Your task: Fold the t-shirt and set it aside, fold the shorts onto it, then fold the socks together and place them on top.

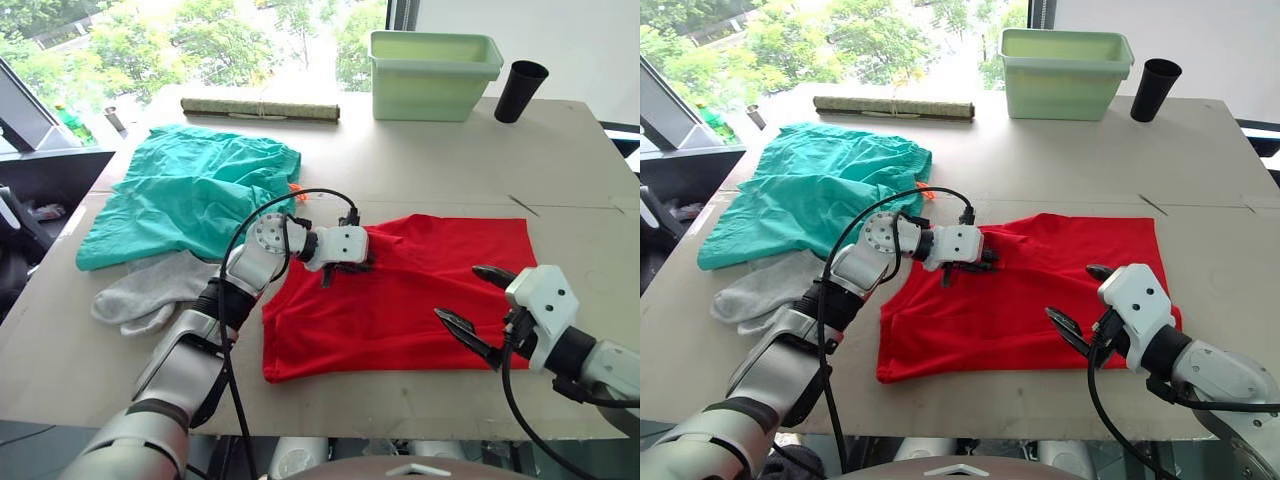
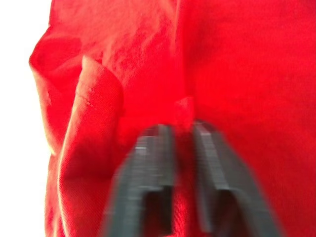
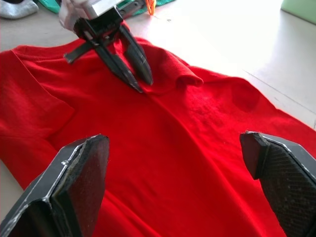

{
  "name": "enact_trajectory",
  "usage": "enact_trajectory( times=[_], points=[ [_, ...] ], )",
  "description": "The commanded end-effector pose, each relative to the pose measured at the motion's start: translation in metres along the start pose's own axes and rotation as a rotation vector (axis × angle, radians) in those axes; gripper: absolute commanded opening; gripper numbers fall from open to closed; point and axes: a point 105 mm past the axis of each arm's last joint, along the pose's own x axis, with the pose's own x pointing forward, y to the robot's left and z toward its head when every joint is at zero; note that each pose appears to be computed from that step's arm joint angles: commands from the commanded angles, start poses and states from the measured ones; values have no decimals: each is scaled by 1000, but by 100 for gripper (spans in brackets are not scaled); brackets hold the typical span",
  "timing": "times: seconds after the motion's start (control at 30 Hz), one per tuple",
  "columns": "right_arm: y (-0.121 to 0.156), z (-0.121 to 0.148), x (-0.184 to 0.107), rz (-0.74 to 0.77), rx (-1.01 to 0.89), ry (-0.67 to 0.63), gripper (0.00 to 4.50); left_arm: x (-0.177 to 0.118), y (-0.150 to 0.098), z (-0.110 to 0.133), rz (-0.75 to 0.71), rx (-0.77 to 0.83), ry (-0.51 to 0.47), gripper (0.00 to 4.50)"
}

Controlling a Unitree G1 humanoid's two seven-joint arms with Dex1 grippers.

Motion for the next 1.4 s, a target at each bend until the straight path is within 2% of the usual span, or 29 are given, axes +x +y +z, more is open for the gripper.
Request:
enact_trajectory(
  times=[0.03,0.17,0.3,0.43,0.57,0.7,0.93,1.13,1.4],
  points=[
    [3,11,-3,-3,-39,-40,450,-10,12,13,27,13,-42,6],
    [1,10,-4,-10,-44,-30,450,-17,15,18,36,-50,-103,6],
    [-8,5,-5,-32,-63,23,450,-38,18,35,44,-157,-268,6],
    [-28,-5,-4,-63,-118,110,450,-60,13,43,32,-187,-375,6],
    [-50,-7,-1,-84,-177,171,450,-76,10,45,64,-215,-429,6],
    [-82,-15,8,-89,-339,317,450,-98,-1,59,77,-245,-541,6],
    [-117,-22,18,-143,-448,429,450,-124,-2,59,182,-331,-576,6],
    [-140,-36,28,-194,-523,517,450,-126,-6,57,247,-366,-568,6],
    [-146,-47,20,-179,-538,613,450,-121,-3,60,307,-405,-590,6]
  ],
)
